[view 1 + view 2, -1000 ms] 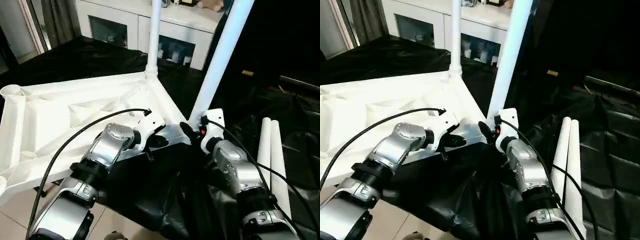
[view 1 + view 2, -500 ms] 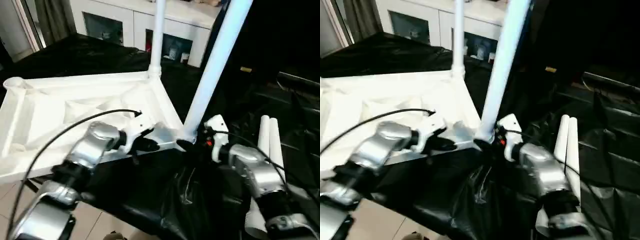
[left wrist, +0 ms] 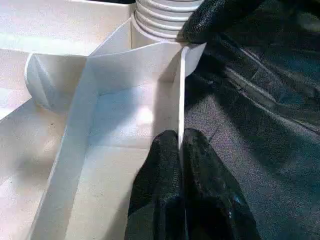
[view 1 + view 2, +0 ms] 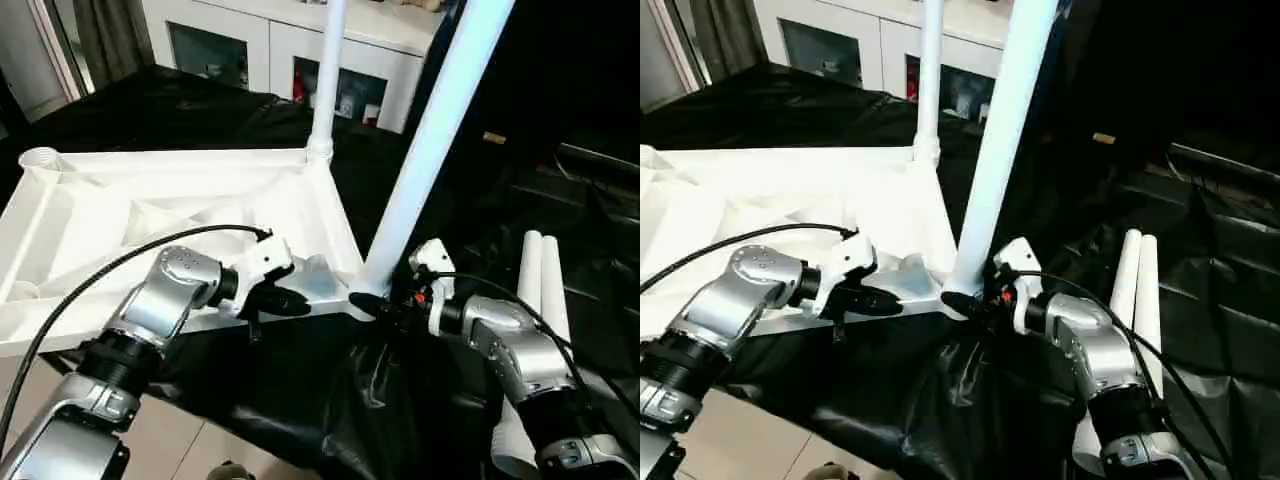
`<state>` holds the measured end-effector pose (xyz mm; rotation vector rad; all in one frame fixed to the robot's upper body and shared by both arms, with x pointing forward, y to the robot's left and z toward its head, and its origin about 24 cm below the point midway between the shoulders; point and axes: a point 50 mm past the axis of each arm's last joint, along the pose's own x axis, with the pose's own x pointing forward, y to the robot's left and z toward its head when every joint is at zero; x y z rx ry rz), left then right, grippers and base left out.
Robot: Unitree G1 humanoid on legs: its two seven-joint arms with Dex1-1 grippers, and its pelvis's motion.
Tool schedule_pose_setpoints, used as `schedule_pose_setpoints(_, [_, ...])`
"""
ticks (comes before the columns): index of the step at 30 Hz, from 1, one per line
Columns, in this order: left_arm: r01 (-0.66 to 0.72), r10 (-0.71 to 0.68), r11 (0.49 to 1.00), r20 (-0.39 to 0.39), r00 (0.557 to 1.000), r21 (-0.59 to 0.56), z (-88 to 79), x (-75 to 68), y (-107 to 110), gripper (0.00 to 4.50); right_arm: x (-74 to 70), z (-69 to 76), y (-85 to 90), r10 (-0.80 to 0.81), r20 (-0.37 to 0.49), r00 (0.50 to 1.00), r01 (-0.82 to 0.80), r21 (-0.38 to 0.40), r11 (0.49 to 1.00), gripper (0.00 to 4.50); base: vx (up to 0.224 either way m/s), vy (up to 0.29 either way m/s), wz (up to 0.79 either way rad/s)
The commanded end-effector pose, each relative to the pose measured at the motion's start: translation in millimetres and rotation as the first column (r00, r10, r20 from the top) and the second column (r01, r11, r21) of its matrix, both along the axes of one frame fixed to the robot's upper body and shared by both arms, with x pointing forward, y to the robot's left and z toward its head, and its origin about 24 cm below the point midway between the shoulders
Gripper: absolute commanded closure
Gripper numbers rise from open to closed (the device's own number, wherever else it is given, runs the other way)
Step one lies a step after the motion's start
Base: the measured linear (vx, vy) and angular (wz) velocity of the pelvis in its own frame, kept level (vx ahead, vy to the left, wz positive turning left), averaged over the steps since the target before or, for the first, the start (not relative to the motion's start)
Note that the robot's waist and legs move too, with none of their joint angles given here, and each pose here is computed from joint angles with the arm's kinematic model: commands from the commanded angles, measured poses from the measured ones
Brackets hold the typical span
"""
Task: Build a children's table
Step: Rotate leg to tighten
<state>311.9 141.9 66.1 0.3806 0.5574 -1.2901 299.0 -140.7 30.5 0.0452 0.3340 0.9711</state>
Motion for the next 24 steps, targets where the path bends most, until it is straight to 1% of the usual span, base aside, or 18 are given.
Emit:
schedule_pose_setpoints(1, [0.012, -0.014, 0.998, -0.024, 1.000, -0.055, -0.4, -3.3, -4, 4.50, -1.2, 0.1, -1.7, -0.003, -0.005, 1.000, 0.003, 0.022, 1.000, 1.43, 0.000, 0.000, 0.00])
schedule_pose_setpoints(3, [-0.021, 0.020, 0.999, -0.016, 1.000, -0.040, -2.7, -0.7, -5, 4.50, 0.3, -2.0, -2.0, -0.044, -0.010, 0.999, 0.044, 0.019, 0.999, 1.44, 0.000, 0.000, 0.00])
schedule_pose_setpoints(5, [-0.087, 0.087, 0.996, 0.004, 0.996, -0.024, -6.1, 5.3, -8, 4.50, 3.0, -5.3, -1.2, -0.108, -0.019, 0.994, 0.109, 0.011, 0.994, 1.44, 0.000, 0.000, 0.00])
schedule_pose_setpoints(6, [-0.153, 0.153, 0.988, 0.026, 0.988, -0.015, -9.0, 11.6, -11, 4.50, 6.5, -9.5, 0.4, -0.192, -0.024, 0.981, 0.192, -0.005, 0.981, 1.45, 0.000, 0.000, 0.00])
schedule_pose_setpoints(8, [-0.175, 0.175, 0.985, 0.038, 0.984, -0.010, -10.2, 14.1, -14, 4.50, 8.4, -11.3, 2.1, -0.238, -0.025, 0.971, 0.237, -0.007, 0.971, 1.47, 0.000, 0.000, 0.00])
schedule_pose_setpoints(9, [-0.212, 0.212, 0.977, 0.050, 0.976, -0.008, -11.9, 17.9, -19, 4.50, 11.0, -14.2, 5.7, -0.309, -0.034, 0.950, 0.309, -0.003, 0.951, 1.57, 0.000, 0.000, 0.00])
schedule_pose_setpoints(10, [-0.230, 0.230, 0.973, 0.053, 0.972, -0.010, -12.6, 19.8, -22, 4.50, 12.3, -15.6, 7.9, -0.346, -0.043, 0.937, 0.347, 0.001, 0.938, 1.64, 0.000, 0.000, 0.00])
schedule_pose_setpoints(11, [-0.264, 0.264, 0.964, 0.061, 0.963, -0.017, -13.7, 23.6, -31, 4.50, 15.2, -16.8, 15.7, -0.421, -0.048, 0.906, 0.422, 0.015, 0.907, 1.64, 0.000, 0.000, 0.00])
schedule_pose_setpoints(13, [-0.303, 0.303, 0.953, 0.082, 0.949, -0.016, -14.9, 27.9, -42, 4.50, 18.0, -16.5, 26.9, -0.483, -0.059, 0.874, 0.485, 0.033, 0.874, 1.69, 0.000, 0.000, 0.00])
schedule_pose_setpoints(15, [-0.327, 0.327, 0.945, 0.096, 0.940, -0.017, -15.2, 30.7, -50, 4.50, 20.6, -16.3, 34.8, -0.531, -0.056, 0.846, 0.532, 0.026, 0.846, 1.70, 0.000, 0.000, 0.00])
schedule_pose_setpoints(16, [-0.327, 0.327, 0.945, 0.096, 0.940, -0.017, -15.2, 30.7, -50, 4.50, 20.6, -16.3, 34.8, -0.531, -0.056, 0.846, 0.532, 0.026, 0.846, 1.70, 0.000, 0.000, 0.00])
schedule_pose_setpoints(17, [-0.337, 0.336, 0.941, 0.114, 0.935, -0.016, -15.5, 32.2, -58, 4.50, 21.9, -15.5, 44.7, -0.527, -0.040, 0.849, 0.528, 0.013, 0.849, 1.70, 0.000, 0.000, 0.00])
schedule_pose_setpoints(19, [-0.331, 0.331, 0.943, 0.121, 0.936, -0.018, -15.7, 32.2, -63, 4.50, 22.3, -15.3, 48.9, -0.522, -0.023, 0.853, 0.522, 0.002, 0.853, 1.70, 0.000, 0.000, 0.00])
schedule_pose_setpoints(20, [-0.326, 0.326, 0.945, 0.127, 0.937, -0.019, -16.1, 32.1, -66, 4.50, 22.0, -15.0, 53.2, -0.507, -0.007, 0.862, 0.507, -0.004, 0.862, 1.70, 0.000, 0.000, 0.00])
schedule_pose_setpoints(21, [-0.300, 0.301, 0.953, 0.131, 0.944, -0.031, -16.1, 30.6, -72, 4.50, 20.2, -14.1, 59.1, -0.469, 0.014, 0.883, 0.469, 0.004, 0.883, 1.70, 0.000, 0.000, 0.00])
schedule_pose_setpoints(22, [-0.300, 0.301, 0.953, 0.131, 0.944, -0.031, -16.1, 30.6, -72, 4.50, 20.2, -14.1, 59.1, -0.469, 0.014, 0.883, 0.469, 0.004, 0.883, 1.37, 0.000, 0.000, 0.00])
schedule_pose_setpoints(24, [-0.285, 0.289, 0.957, 0.128, 0.949, -0.050, -15.1, 30.2, -74, 4.50, 19.5, -10.9, 58.9, -0.451, 0.015, 0.893, 0.450, 0.047, 0.892, 1.03, 0.000, 0.000, 0.00])
